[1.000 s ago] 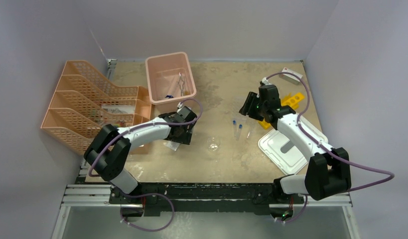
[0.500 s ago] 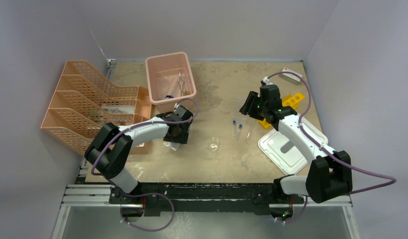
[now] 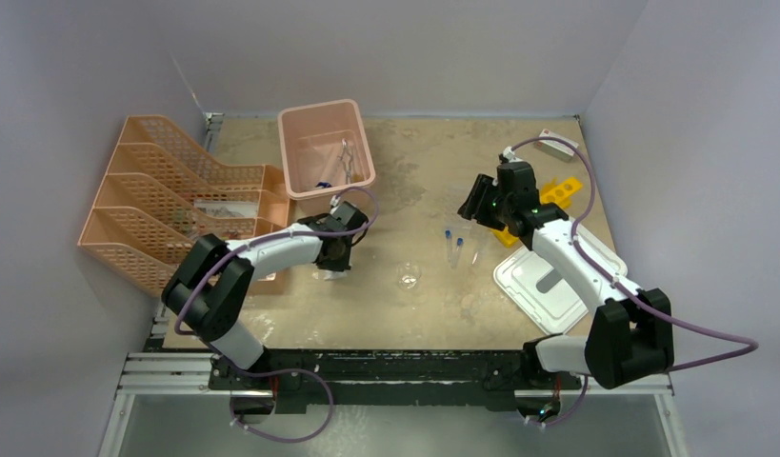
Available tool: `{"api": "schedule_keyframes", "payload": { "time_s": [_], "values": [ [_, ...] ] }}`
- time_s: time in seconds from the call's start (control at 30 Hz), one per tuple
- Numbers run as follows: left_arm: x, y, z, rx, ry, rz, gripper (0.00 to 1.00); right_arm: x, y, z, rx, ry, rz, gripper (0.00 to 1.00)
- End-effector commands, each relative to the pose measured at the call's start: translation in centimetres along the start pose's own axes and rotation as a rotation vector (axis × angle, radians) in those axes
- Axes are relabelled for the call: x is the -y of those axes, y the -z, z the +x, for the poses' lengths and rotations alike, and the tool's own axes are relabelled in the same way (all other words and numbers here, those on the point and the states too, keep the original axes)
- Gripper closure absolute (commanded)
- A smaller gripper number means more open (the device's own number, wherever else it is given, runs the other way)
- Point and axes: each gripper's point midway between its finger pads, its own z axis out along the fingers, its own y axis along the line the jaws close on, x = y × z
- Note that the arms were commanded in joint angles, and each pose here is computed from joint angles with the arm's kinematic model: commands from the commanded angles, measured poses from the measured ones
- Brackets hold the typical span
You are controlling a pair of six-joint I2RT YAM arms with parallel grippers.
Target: Organize the chemistry lab equipment
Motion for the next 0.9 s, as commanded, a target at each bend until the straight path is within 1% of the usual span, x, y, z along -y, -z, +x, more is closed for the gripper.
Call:
{"api": "schedule_keyframes", "payload": {
  "time_s": [0.0,0.2,0.3,0.37,0.5,0.6,0.67,0.73,0.8,0.83,0.87],
  "values": [
    [0.1,0.6,0.0,-0.020,0.009,0.006,1.00,0.2,0.6,-0.5,0.026,0.009,0.004,0.44],
    [0.7,4.3,-3.6,0.085,0.001,0.062,1.00,0.1,0.7,-0.7,0.030,0.009,0.001,0.44],
    [1.1,7.0,-6.0,0.161,-0.008,0.106,1.00,0.0,0.7,-0.8,0.032,0.010,0.000,0.44],
    [1.4,9.3,-8.0,0.233,-0.008,0.139,1.00,0.0,0.7,-0.8,0.033,0.009,0.000,0.44],
    [1.1,14.8,-13.7,0.402,0.076,0.196,1.00,0.2,0.8,-1.2,0.050,0.013,0.017,0.44],
    [-0.5,17.5,-18.1,0.487,0.156,0.203,1.00,0.3,0.9,-1.5,0.063,0.011,0.022,0.44],
    [-1.5,17.8,-20.5,0.513,0.194,0.165,1.00,0.3,0.9,-1.6,0.067,0.010,0.024,0.44],
    [-2.6,17.0,-22.1,0.511,0.213,0.092,1.00,0.4,1.0,-1.7,0.072,0.014,0.028,0.44],
    [-3.8,15.3,-23.2,0.477,0.234,-0.006,1.00,0.4,1.2,-2.0,0.083,0.019,0.032,0.44],
    [-4.0,13.6,-23.5,0.437,0.229,-0.052,1.00,0.4,1.3,-2.2,0.090,0.024,0.035,0.44],
    [-4.5,12.7,-23.6,0.412,0.235,-0.091,1.00,0.4,1.4,-2.4,0.097,0.028,0.039,0.44]
  ]
}}
